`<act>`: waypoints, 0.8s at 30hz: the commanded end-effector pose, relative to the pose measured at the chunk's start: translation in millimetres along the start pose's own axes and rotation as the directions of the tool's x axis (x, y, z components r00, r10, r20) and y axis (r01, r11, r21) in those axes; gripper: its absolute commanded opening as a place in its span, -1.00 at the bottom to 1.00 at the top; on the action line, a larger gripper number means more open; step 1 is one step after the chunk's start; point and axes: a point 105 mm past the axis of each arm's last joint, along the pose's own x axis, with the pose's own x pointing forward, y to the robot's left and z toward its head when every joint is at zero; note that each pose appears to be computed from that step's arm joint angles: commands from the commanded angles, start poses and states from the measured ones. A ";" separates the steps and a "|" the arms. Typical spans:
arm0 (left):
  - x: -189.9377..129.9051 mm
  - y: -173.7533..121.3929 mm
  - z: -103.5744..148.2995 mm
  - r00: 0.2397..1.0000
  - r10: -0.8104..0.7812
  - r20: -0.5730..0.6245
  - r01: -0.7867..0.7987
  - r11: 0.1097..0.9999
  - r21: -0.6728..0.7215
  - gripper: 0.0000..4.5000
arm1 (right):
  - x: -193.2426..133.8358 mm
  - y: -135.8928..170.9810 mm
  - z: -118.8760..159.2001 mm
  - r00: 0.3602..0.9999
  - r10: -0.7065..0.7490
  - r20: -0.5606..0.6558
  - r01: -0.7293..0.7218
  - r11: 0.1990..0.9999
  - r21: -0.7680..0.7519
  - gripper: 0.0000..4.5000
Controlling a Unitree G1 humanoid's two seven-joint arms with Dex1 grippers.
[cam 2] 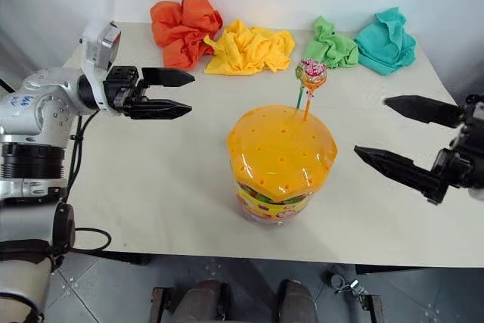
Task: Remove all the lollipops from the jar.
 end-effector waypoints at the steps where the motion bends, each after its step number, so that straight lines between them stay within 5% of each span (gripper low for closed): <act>1: -6.4 -20.1 14.8 0.982 -0.153 0.108 0.142 0.984 0.108 0.97 | 18.9 -3.1 8.8 1.000 0.009 0.014 -0.010 1.000 0.021 1.00; 7: -12.3 -40.2 14.0 0.937 -0.292 0.193 0.284 0.956 0.069 0.97 | 46.2 3.8 16.9 0.994 0.089 0.056 -0.092 0.994 0.052 1.00; 17: -15.6 -49.5 -4.6 0.947 -0.304 0.104 0.295 0.951 0.094 0.97 | 77.5 10.7 17.4 0.970 0.220 0.104 -0.230 0.969 0.096 1.00; 20: -16.0 -50.9 -3.4 0.946 -0.308 0.104 0.298 0.949 0.101 1.00 | 80.7 7.0 19.8 0.970 0.207 0.127 -0.221 0.970 0.106 0.75; 24: -16.3 -52.0 -2.1 0.944 -0.311 0.106 0.301 0.948 0.104 1.00 | 78.2 3.5 22.8 0.974 0.189 0.128 -0.202 0.974 0.100 0.17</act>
